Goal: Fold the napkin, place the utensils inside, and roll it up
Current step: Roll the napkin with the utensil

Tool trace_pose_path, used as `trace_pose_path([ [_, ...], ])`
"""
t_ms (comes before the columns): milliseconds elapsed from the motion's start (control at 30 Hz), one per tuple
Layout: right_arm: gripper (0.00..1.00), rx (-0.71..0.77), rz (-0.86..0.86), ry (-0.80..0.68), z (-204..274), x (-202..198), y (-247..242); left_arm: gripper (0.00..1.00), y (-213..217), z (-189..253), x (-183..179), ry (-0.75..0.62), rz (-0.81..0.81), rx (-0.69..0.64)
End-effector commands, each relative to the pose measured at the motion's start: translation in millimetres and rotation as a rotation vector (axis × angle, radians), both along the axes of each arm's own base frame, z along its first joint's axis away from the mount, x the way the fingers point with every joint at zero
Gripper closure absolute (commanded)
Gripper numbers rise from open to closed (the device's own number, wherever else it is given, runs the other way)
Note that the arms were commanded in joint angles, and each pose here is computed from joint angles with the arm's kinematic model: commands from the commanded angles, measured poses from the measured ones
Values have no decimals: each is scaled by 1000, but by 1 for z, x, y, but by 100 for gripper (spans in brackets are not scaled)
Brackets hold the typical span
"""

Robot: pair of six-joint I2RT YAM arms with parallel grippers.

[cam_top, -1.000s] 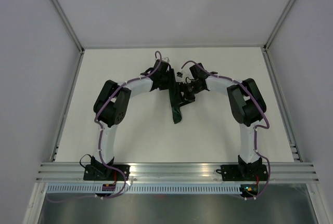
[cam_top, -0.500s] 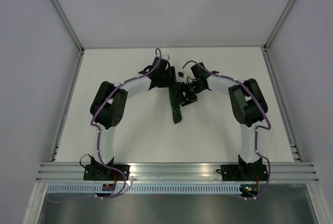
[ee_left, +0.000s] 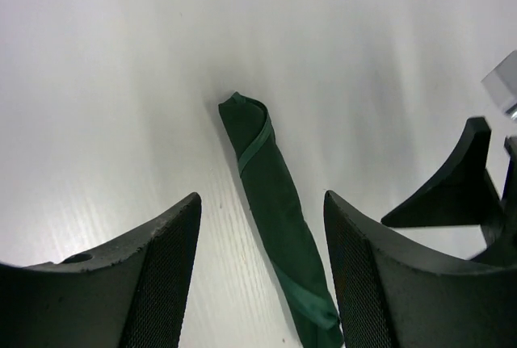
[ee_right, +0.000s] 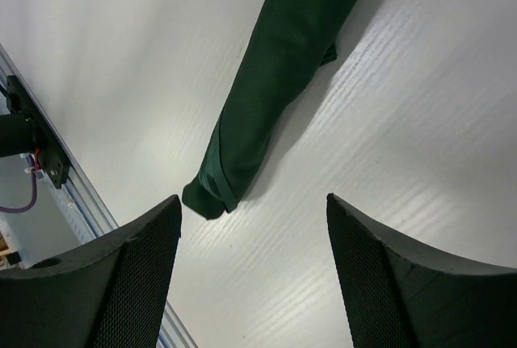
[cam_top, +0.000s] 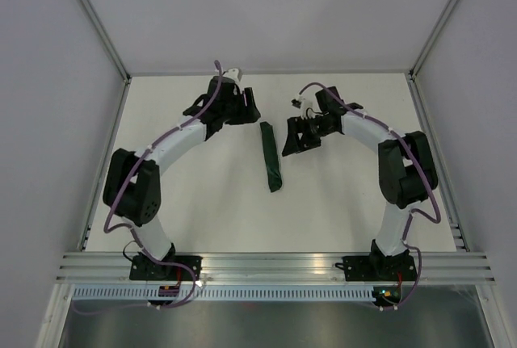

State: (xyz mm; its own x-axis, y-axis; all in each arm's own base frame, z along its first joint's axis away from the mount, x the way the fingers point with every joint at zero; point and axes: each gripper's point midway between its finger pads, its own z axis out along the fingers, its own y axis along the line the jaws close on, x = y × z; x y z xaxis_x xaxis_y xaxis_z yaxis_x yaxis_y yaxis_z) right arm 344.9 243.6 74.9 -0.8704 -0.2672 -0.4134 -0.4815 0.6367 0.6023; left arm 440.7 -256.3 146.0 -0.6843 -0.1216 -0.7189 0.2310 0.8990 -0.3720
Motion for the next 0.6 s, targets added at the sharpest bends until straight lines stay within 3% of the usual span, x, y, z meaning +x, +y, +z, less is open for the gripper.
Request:
trace_pose_path([
  [0, 22, 33, -23, -99, 41, 2, -23, 33, 24, 59, -23, -124, -23, 3],
  [167, 21, 42, -70, -250, 84, 4, -66, 32, 56, 85, -77, -185, -12, -40],
  [300, 21, 2, -114, -358, 112, -1, -98, 31, 72, 82, -118, -198, -4, -77],
  [567, 16, -50, -248, -586, 162, -11, -153, 30, 95, 87, -167, -245, 8, -109],
])
